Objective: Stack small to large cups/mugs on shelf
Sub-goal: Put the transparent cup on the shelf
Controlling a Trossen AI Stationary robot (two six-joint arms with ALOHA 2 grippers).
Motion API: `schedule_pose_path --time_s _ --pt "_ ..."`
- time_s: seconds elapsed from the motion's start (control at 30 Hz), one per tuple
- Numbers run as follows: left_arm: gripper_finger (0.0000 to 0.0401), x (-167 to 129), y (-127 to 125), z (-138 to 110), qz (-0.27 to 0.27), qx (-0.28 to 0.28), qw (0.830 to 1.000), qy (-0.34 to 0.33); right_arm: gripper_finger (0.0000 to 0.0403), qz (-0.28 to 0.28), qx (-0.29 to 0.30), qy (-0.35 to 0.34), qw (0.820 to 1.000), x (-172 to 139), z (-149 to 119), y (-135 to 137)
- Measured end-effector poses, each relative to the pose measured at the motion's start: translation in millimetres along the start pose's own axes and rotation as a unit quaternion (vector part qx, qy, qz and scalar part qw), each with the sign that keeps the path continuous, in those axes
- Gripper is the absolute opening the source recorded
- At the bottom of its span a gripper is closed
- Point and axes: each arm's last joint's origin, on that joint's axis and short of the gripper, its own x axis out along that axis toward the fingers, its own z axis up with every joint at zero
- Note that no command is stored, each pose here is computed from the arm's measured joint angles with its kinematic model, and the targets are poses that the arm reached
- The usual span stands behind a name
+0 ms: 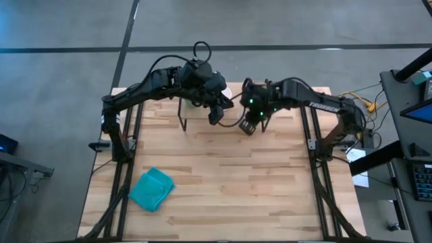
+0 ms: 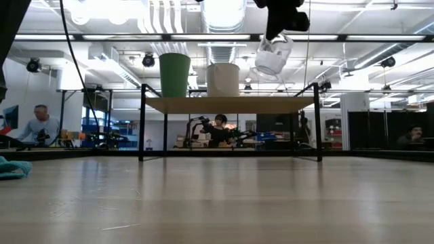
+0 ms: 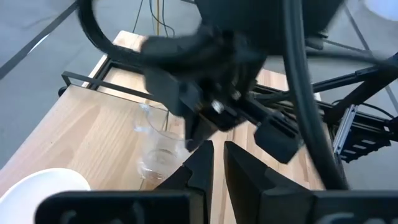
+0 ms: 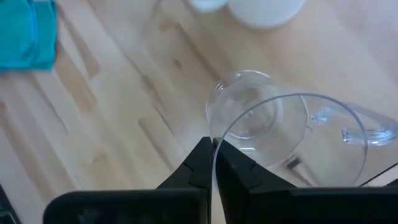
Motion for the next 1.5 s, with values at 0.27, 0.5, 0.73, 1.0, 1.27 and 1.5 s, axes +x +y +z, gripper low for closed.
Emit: schedule_pose_path --time_s 0.27,0.5,0.73,1.0,1.27,1.5 --pt "0.0024 0.0 0.2 -0.3 0.0 0.0 1.0 0.002 0.0009 -0.021 0.002 -0.005 1.0 -8.3 21.5 -24.7" --pt "0.0024 0.0 0.0 -0.4 0.0 0.0 1.0 0.002 0.0009 -0.056 -0.017 0.067 0.996 5.2 27.0 -43.9" --pt "0.0024 0.0 0.3 -0.3 0.0 0.004 1.0 0.002 0.0009 -0.062 -0.044 0.099 0.992 22.4 34.7 -50.1" --pt "0.0024 -0.1 0.5 -0.3 0.0 0.004 1.0 0.002 0.0009 -0.067 -0.076 0.146 0.984 41.8 37.0 -53.4" --pt "0.0024 -0.1 0.6 0.1 0.0 0.004 1.0 0.0 0.0009 -0.068 -0.099 0.145 0.982 45.6 39.9 -56.3" --pt "0.0024 -0.1 0.8 0.2 0.001 0.004 1.0 -0.001 0.0009 -0.064 -0.104 0.114 0.986 47.9 47.2 -59.3"
